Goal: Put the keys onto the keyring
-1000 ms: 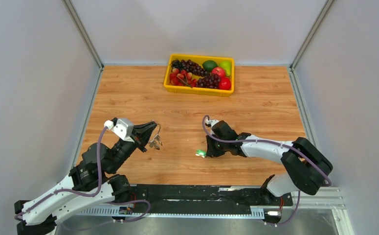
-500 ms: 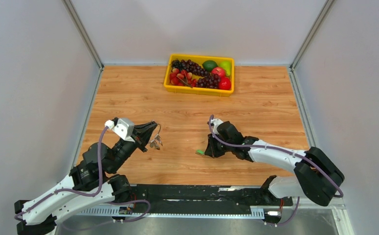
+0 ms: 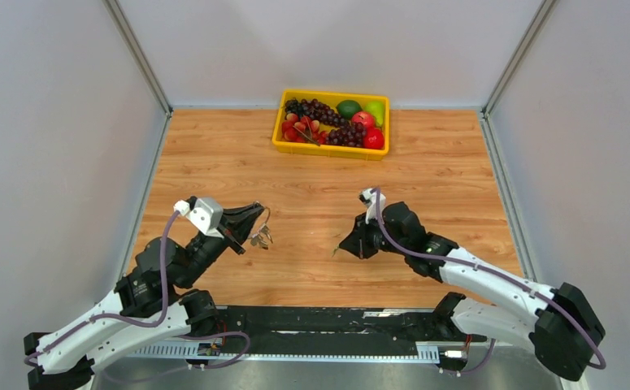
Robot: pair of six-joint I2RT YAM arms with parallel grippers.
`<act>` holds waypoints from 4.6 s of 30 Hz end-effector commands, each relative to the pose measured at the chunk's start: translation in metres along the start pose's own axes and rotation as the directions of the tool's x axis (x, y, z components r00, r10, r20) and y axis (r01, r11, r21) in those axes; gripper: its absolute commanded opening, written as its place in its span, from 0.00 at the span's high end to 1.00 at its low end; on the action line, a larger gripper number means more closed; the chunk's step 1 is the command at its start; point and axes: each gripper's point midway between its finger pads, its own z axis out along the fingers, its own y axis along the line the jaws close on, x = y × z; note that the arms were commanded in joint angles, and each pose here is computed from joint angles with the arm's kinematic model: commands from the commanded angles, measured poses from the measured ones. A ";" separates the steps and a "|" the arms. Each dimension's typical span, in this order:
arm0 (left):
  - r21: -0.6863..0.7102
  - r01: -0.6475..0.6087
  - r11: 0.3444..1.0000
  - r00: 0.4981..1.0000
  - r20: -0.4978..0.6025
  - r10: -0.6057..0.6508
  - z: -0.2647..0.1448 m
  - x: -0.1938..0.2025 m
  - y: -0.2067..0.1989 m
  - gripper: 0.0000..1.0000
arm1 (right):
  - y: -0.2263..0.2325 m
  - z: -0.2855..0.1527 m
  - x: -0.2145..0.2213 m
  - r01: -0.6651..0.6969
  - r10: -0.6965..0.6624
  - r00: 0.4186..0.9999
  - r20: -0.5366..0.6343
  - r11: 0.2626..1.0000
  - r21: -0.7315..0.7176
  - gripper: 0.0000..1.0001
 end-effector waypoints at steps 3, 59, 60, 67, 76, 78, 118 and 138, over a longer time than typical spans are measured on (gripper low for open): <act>0.093 0.027 0.995 0.993 0.110 -0.037 -0.003 -0.028 -0.016 0.99 | 0.044 -0.030 -0.040 0.040 -0.013 0.986 0.168 0.987 -0.156 1.00; 0.183 -0.101 0.978 0.904 0.427 0.014 -0.010 -0.057 -0.033 0.99 | 0.271 -0.093 -0.170 -0.127 0.439 0.880 0.182 0.586 -0.800 1.00; 0.183 -0.100 0.978 0.905 0.426 0.013 -0.010 -0.057 -0.033 0.99 | 0.271 -0.092 -0.170 -0.129 0.443 0.878 0.183 0.586 -0.800 1.00; 0.190 -0.102 0.977 0.905 0.424 0.012 -0.010 -0.056 -0.034 0.99 | 0.273 -0.088 -0.172 -0.144 0.459 0.871 0.172 0.575 -0.805 1.00; 0.195 -0.104 0.975 0.903 0.429 0.010 -0.012 -0.056 -0.035 0.99 | 0.274 -0.080 -0.174 -0.158 0.471 0.867 0.164 0.572 -0.805 1.00; 0.197 -0.104 0.975 0.903 0.430 0.009 -0.013 -0.056 -0.035 0.99 | 0.274 -0.079 -0.174 -0.160 0.472 0.867 0.161 0.569 -0.807 1.00; 0.246 -0.119 0.962 0.897 0.443 -0.002 -0.016 -0.058 -0.044 0.99 | 0.272 -0.061 -0.174 -0.232 0.513 0.851 0.112 0.558 -0.797 1.00; 0.250 -0.137 0.958 0.892 0.452 0.009 -0.018 -0.057 -0.045 0.99 | 0.263 -0.060 -0.172 -0.286 0.553 0.827 0.099 0.567 -0.773 1.00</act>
